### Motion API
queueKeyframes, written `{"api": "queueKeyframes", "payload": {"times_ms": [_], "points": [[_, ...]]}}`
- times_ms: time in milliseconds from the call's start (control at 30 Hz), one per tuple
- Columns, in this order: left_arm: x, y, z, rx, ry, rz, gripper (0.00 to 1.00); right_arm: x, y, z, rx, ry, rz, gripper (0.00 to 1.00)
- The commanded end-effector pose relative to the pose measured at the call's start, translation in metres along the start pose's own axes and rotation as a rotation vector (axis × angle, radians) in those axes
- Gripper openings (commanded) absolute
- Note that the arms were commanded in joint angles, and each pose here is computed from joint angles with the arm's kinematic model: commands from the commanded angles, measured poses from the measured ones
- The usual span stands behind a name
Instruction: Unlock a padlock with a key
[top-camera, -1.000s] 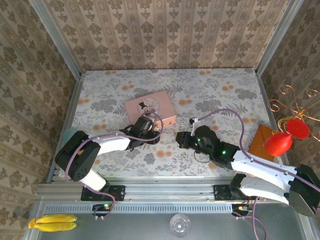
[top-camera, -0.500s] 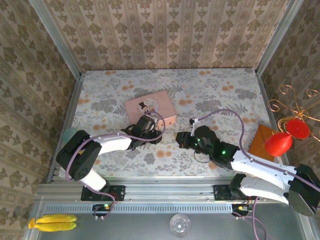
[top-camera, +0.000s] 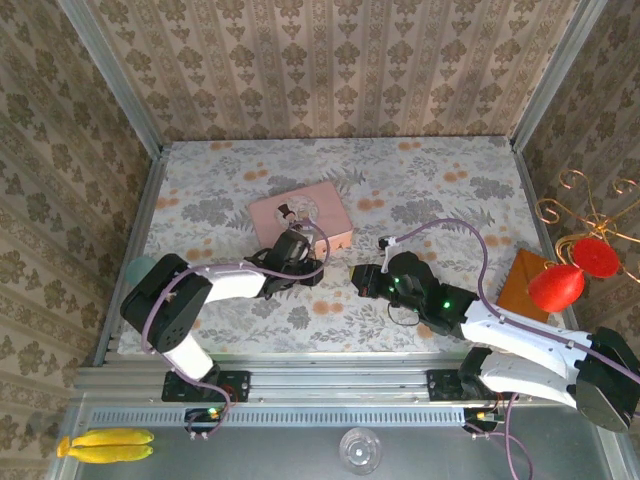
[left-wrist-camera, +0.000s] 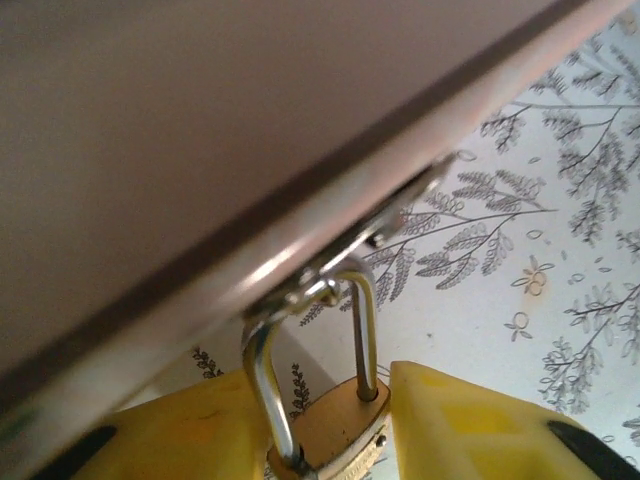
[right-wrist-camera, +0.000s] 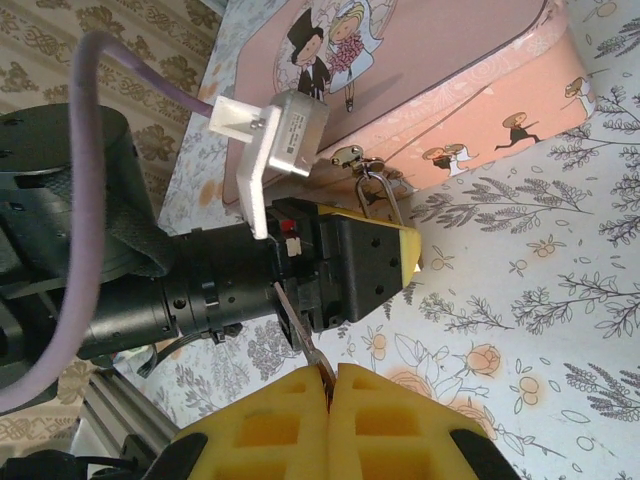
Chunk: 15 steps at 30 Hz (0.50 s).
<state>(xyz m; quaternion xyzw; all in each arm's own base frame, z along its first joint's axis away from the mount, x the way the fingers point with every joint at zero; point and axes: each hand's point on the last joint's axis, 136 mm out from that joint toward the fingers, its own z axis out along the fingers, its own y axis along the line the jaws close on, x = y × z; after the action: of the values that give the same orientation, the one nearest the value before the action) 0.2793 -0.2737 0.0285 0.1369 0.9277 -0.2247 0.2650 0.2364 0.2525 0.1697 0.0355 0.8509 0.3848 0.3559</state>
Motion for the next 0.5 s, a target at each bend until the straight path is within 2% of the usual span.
{"api": "queueKeyframes", "payload": {"times_ms": [0,333,467], "points": [[0.001,-0.004,0.004,0.023,0.01,-0.019,0.32,-0.002,-0.007,-0.003,0.024,-0.027,0.017,0.0],[-0.001,0.006,-0.001,0.005,-0.014,-0.073,0.07,-0.001,-0.007,-0.002,0.029,-0.02,0.017,0.0],[-0.006,0.008,-0.005,0.046,-0.032,-0.115,0.03,-0.001,-0.008,0.0,0.033,-0.019,0.022,0.0]]}}
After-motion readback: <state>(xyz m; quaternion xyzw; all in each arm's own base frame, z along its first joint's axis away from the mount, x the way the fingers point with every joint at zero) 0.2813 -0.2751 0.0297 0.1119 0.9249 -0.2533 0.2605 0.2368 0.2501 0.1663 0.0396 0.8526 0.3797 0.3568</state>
